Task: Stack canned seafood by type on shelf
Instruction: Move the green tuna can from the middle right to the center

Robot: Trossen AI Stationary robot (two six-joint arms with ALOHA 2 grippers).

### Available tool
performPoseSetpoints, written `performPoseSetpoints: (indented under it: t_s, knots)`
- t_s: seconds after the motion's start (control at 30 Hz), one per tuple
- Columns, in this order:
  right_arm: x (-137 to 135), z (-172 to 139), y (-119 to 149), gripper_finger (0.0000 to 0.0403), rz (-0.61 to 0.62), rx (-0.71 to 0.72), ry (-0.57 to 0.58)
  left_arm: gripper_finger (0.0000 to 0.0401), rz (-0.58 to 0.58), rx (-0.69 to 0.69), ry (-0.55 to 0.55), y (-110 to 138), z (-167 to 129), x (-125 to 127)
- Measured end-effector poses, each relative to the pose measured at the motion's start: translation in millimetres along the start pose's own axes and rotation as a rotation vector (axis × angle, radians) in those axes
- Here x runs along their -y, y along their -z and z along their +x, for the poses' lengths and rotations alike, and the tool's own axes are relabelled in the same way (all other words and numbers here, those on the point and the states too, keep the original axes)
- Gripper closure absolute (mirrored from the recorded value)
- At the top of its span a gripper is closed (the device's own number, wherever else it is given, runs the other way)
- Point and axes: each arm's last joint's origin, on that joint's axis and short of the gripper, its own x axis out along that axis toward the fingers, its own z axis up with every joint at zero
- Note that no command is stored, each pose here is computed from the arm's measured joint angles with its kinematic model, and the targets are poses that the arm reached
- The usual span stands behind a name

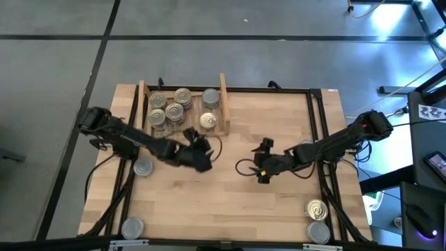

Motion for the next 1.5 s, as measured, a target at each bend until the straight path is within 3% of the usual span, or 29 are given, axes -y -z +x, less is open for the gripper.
performPoseSetpoints:
  t_s: [0.27, 0.47, 0.73, 0.9, 1.23, 1.5]
  knots:
    - [38.5, -47.5, 18.7, 0.0075, 0.169, -0.369, 0.259, 0.0047, -0.002, -0.028, 0.050, 22.7, -3.5, 35.7]
    - [76.4, -58.8, 46.1, 0.0132, 0.341, -0.749, 0.416, 0.0047, -0.006, -0.082, 0.018, 40.9, 17.5, 52.5]
    - [104.8, -48.1, 74.7, 0.0246, 0.533, -1.014, 0.374, 0.0047, 0.015, -0.117, 0.009, 59.6, 25.7, 68.9]
    - [112.7, -43.6, 75.7, 0.0308, 0.577, -1.046, 0.383, 0.0047, 0.060, -0.107, 0.036, 64.5, 17.2, 76.7]
    - [112.3, -27.8, 85.1, 0.0386, 0.437, -1.272, 0.273, 0.0047, 0.073, -0.102, 0.048, 66.5, 13.0, 79.9]
    - [106.7, 3.4, 90.1, 0.0392, 0.343, -1.280, 0.183, 0.0047, 0.053, -0.100, 0.050, 66.1, 13.0, 80.2]
